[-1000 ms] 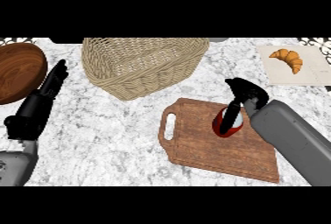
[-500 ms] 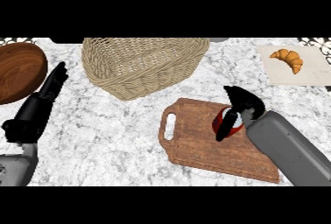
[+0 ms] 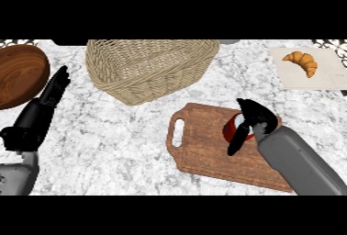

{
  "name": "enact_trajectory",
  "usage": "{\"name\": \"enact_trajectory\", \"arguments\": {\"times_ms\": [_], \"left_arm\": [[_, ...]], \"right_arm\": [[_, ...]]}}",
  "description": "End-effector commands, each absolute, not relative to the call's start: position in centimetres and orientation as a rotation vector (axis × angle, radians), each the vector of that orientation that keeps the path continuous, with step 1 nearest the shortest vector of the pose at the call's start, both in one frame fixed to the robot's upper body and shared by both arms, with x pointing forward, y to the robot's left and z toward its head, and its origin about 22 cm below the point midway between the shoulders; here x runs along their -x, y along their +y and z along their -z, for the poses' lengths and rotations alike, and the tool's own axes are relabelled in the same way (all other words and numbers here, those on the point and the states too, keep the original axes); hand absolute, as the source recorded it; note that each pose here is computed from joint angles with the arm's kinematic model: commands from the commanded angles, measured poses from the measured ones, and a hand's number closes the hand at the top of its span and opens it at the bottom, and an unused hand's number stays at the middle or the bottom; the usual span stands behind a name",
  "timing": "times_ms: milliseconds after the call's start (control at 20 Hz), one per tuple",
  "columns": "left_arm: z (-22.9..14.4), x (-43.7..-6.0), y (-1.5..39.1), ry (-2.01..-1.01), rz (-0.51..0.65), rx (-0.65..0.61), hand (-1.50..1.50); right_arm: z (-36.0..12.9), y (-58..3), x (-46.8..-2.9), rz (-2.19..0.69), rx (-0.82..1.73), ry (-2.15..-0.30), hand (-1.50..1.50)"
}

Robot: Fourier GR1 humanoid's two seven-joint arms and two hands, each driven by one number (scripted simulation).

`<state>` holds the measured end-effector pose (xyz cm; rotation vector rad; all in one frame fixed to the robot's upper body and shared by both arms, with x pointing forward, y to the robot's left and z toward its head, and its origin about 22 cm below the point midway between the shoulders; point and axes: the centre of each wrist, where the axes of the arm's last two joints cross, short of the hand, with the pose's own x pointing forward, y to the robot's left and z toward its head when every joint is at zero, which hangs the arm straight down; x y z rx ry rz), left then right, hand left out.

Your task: Pick the can from the cutting board and place it in the basket

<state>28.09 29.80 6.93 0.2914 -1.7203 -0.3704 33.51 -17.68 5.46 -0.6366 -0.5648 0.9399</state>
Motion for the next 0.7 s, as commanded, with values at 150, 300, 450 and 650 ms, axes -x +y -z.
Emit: {"name": "enact_trajectory", "arguments": {"times_ms": [150,300,450,650], "left_arm": [[-7.3,-28.1,29.7,-1.731,0.379,-0.293,0.0],[-9.0,-28.9,29.7,-1.729,0.379,-0.3,0.0],[-6.2,-29.4,30.5,-1.727,0.375,-0.296,0.0],[-6.9,-28.0,28.8,-1.73,0.371,-0.303,0.0]], "right_arm": [[-3.9,-18.8,-33.9,-0.922,0.677,-0.47,-1.5],[-4.2,-18.4,-33.9,-0.924,0.646,-0.471,-1.5],[-2.6,-16.9,-33.7,-0.863,0.626,-0.511,1.5],[-0.9,-17.8,-33.7,-0.931,0.644,-0.499,1.5]]}}
